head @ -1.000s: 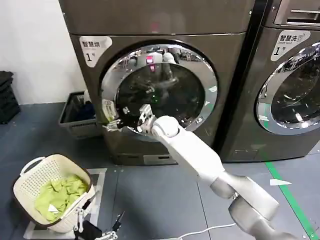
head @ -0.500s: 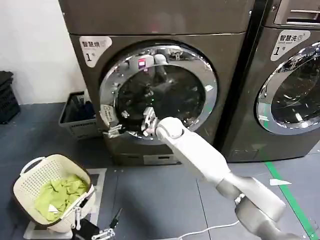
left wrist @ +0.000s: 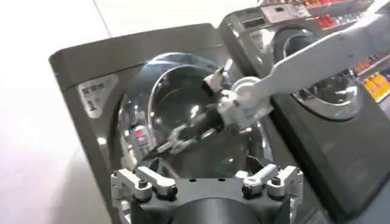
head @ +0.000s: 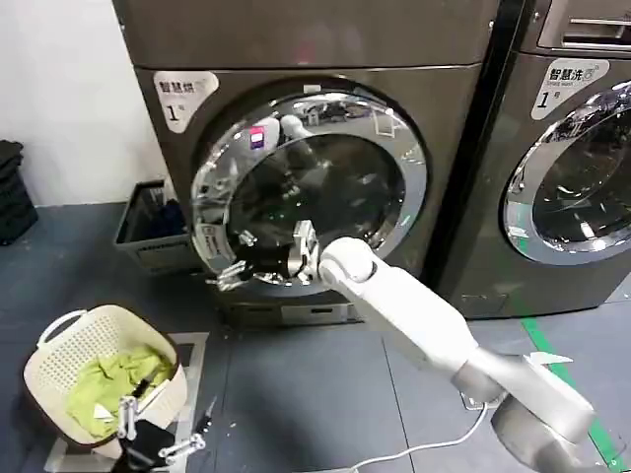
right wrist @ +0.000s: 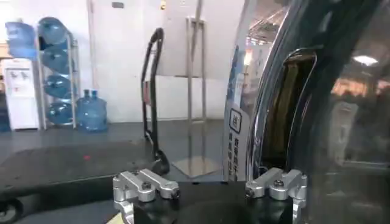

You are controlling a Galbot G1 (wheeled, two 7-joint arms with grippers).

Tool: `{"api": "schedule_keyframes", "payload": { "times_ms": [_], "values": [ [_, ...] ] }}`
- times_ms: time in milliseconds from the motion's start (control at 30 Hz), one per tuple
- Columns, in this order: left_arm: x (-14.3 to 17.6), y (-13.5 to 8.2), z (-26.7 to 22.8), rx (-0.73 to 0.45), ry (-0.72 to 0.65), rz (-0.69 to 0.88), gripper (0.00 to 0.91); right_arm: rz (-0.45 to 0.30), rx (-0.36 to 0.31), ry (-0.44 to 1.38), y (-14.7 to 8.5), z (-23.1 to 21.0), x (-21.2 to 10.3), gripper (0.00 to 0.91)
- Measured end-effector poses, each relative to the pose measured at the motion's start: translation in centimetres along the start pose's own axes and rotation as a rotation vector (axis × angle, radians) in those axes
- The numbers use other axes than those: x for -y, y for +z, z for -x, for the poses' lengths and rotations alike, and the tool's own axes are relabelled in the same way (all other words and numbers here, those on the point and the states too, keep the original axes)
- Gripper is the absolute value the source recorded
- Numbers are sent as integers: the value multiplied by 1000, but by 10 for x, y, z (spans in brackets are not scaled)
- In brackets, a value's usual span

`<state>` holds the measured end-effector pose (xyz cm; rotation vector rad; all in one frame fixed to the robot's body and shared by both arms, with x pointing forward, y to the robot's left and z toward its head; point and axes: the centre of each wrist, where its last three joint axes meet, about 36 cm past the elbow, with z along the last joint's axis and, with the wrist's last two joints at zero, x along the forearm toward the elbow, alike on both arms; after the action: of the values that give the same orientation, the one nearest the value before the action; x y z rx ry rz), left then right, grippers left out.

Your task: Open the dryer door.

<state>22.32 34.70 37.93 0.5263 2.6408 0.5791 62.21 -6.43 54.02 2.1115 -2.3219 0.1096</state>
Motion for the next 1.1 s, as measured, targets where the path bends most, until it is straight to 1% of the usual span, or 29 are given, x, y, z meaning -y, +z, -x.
{"api": "schedule_keyframes", "payload": {
  "times_ms": [433, 667, 1100],
  "values": [
    [-18, 3, 17, -3, -33, -29, 907, -29, -9, -149, -10, -34, -17, 907],
    [-31, 5, 34, 1, -53, -60, 907, -48, -14, -252, -13, -58, -22, 907],
    [-54, 9, 69, 34, -69, -68, 907, -76, -32, -395, -17, -105, -31, 907]
  ]
}}
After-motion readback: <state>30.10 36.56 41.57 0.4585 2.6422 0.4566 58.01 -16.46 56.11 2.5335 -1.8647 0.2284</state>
